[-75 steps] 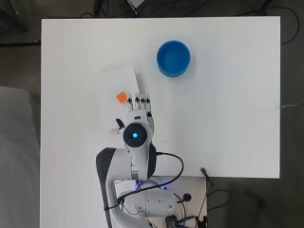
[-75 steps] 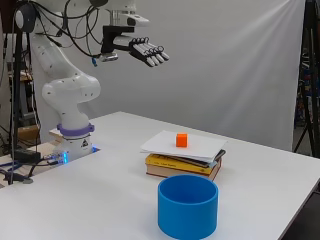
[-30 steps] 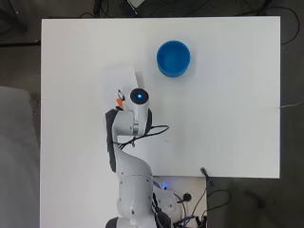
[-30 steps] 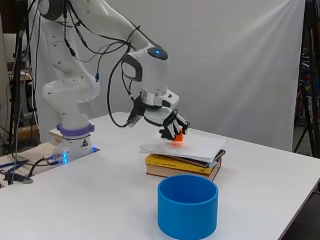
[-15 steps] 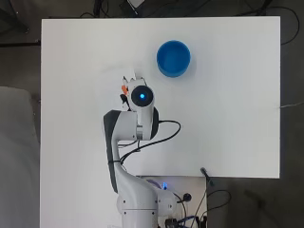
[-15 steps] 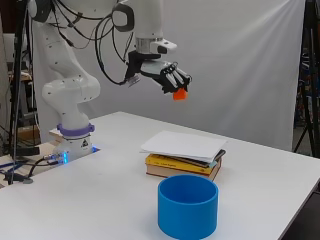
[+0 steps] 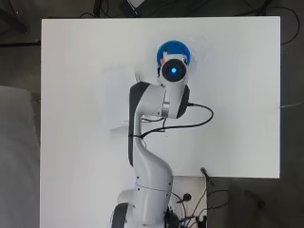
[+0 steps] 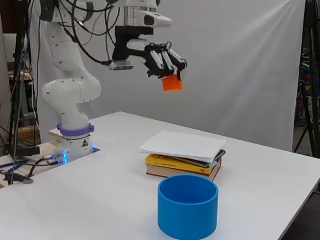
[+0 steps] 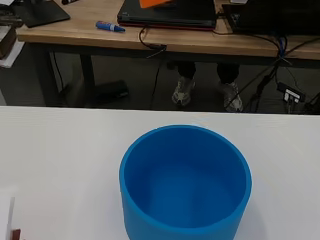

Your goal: Teleoperate dual arm-hand system to pick and place objects

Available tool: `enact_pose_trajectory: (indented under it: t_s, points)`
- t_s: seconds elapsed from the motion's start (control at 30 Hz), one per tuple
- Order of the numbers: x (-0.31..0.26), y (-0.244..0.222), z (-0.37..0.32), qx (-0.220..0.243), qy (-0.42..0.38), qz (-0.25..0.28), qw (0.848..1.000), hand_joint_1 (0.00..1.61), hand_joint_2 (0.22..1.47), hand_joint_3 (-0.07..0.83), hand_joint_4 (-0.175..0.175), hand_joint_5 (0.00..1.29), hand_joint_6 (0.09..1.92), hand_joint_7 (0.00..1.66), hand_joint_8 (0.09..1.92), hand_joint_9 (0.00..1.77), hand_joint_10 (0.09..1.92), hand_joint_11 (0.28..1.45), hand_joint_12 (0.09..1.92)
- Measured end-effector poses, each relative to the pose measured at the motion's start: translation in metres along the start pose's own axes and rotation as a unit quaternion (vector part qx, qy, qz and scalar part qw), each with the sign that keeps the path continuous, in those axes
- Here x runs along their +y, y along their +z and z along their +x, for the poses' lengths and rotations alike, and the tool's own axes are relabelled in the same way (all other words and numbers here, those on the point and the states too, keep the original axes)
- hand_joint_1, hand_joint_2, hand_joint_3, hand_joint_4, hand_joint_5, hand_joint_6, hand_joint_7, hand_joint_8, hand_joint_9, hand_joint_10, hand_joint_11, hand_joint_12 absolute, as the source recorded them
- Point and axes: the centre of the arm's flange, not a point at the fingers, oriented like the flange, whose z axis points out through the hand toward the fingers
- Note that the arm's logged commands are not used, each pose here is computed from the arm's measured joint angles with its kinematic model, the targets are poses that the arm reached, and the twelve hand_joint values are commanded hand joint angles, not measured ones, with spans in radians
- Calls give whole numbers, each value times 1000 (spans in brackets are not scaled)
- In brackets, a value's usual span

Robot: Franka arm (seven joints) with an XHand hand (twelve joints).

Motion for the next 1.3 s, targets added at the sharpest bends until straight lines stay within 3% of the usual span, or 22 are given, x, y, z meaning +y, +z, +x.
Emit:
enact_pose_trajectory:
  t_s: [0.27,0.47,0.5,0.53,0.57,0.63,0.67,0.73,0.77,0.83,0.93,1.03,1.1,1.13,1.17,1.2,1.23,1.3]
  points:
    - [95,85,53,-12,-13,58,998,870,1264,0,175,682,1444,1056,1820,1336,1920,968,1843]
    - [134,115,71,-7,-23,83,996,869,1269,1,175,673,1444,978,1838,1260,1907,909,1801]
    - [135,116,71,-5,-25,83,996,969,1282,3,49,649,1470,860,1740,1190,1890,865,1783]
    - [135,121,69,-5,-27,86,996,1048,1295,3,-52,625,1497,766,1668,1125,1883,826,1765]
    - [133,130,66,-7,-28,94,995,1095,1305,3,-113,609,1515,708,1627,1080,1880,798,1753]
    - [125,159,58,-16,-30,118,992,936,1298,1,67,620,1507,716,1744,1061,1906,798,1773]
    - [120,173,53,-20,-30,131,991,889,1296,1,120,625,1503,707,1784,1054,1913,800,1787]
    - [108,202,41,-29,-33,156,987,1042,1316,3,-65,592,1541,651,1684,1022,1919,786,1799]
    - [101,214,36,-32,-36,168,985,1089,1319,2,-119,588,1545,642,1648,1024,1920,792,1810]
    - [89,232,25,-35,-40,186,981,1130,1320,0,-163,589,1544,639,1612,1033,1920,809,1831]
    - [77,250,15,-33,-44,199,978,1151,1318,0,-175,553,1423,711,1681,980,1920,758,1811]
    - [79,249,17,-31,-43,201,978,1143,1319,1,-175,581,1522,651,1613,931,1920,702,1754]
    - [86,230,25,-24,-40,188,981,1145,1319,1,-175,578,1495,666,1635,953,1920,711,1749]
    - [91,214,30,-18,-40,177,983,1041,1308,0,-49,603,1496,695,1707,997,1920,737,1762]
    - [96,199,34,-12,-40,166,985,959,1297,-1,52,625,1491,749,1803,1066,1920,780,1784]
    - [100,186,38,-7,-39,155,987,914,1289,-2,113,643,1480,816,1868,1140,1920,830,1807]
    - [106,174,42,-3,-39,144,989,892,1282,-2,145,657,1469,875,1905,1202,1920,874,1823]
    - [115,160,50,0,-38,129,991,880,1275,-2,169,670,1454,937,1920,1262,1920,919,1836]
